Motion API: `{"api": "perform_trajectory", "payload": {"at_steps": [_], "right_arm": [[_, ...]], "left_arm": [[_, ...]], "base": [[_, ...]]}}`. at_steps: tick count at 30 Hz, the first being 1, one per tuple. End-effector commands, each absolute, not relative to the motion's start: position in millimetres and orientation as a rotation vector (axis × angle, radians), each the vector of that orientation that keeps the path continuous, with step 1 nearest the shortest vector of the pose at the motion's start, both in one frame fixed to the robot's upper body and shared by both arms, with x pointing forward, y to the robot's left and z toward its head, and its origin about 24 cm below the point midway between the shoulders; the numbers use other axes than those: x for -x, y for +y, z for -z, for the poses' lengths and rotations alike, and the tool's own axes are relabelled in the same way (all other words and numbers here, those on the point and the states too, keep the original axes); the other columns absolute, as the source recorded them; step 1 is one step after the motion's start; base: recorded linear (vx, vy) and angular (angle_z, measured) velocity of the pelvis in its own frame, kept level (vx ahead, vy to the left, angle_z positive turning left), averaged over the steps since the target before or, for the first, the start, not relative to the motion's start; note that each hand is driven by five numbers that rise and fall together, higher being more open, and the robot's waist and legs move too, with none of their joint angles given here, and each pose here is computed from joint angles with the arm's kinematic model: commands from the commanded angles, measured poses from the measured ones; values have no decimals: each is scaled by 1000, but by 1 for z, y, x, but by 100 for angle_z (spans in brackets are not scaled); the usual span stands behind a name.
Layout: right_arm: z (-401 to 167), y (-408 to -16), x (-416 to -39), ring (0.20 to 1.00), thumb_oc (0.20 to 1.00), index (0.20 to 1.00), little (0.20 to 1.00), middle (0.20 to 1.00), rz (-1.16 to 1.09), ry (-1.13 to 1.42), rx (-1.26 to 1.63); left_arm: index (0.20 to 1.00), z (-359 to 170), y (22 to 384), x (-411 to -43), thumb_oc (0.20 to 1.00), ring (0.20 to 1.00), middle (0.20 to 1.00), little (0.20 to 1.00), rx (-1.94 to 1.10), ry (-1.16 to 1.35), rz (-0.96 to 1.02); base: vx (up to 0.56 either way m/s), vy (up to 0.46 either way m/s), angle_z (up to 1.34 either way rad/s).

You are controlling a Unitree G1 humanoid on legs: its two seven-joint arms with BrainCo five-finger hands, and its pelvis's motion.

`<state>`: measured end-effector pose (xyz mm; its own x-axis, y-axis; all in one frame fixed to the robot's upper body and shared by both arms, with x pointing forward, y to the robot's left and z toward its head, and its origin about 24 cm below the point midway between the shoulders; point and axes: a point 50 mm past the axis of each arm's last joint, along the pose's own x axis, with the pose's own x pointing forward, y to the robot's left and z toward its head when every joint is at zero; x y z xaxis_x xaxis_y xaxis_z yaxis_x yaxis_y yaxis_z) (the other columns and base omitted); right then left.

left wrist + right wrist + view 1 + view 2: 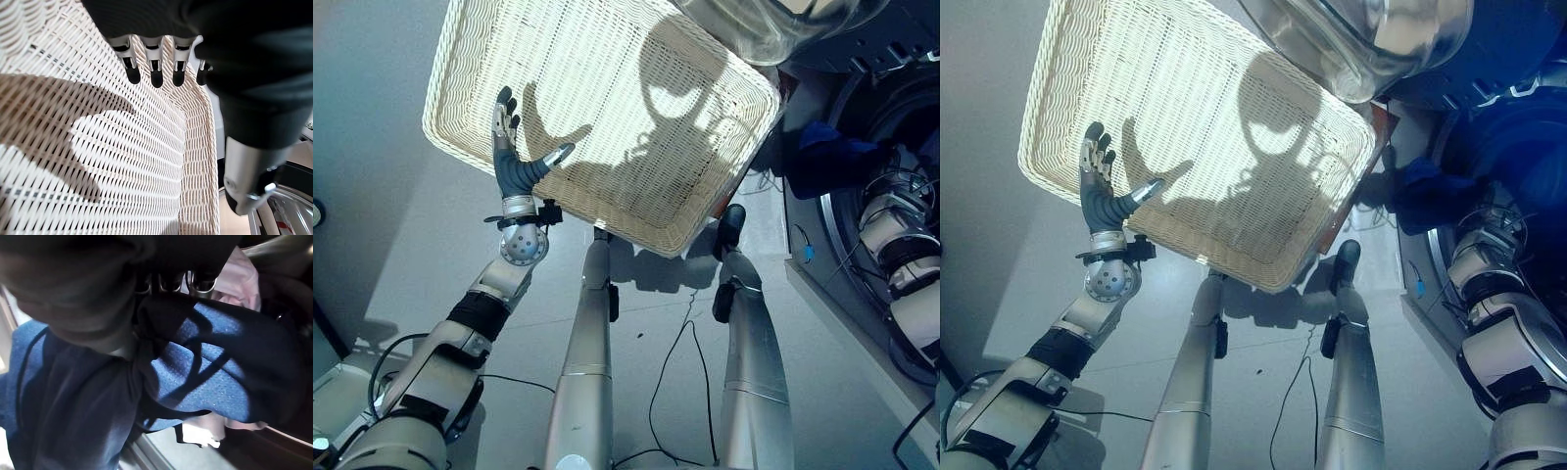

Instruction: Put the clothes into the washing machine.

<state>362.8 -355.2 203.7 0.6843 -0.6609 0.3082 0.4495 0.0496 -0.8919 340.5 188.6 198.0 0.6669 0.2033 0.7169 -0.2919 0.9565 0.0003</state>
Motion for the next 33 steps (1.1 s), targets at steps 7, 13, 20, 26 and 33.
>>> {"api": "perform_trajectory", "payload": {"at_steps": [7,13,20,26,33], "right_arm": [[-191,-393,-331,200,200,200,200,200,1174,127,340],[-184,-452,-263,200,200,200,200,200,1570,-98,-414],[-209,-482,-216,200,200,200,200,200,1788,-352,-690],[-233,-484,-212,200,200,200,200,200,1810,-420,-576],[-239,-474,-237,1000,1000,1000,1000,1000,1698,-302,-505]], "left_arm": [[1000,-203,200,-330,1000,1000,1000,1000,-76,-874,-313],[1000,-188,216,-315,1000,1000,1000,1000,-103,-855,-349],[1000,-196,222,-316,1000,1000,1000,1000,-126,-862,-369],[1000,-204,226,-322,1000,1000,1000,1000,-129,-859,-374],[1000,-209,224,-328,1000,1000,1000,1000,-118,-855,-363]], "base": [[0,0,0],[4,-14,0],[-4,-23,-5],[-3,0,-1],[-1,9,-1]]}}
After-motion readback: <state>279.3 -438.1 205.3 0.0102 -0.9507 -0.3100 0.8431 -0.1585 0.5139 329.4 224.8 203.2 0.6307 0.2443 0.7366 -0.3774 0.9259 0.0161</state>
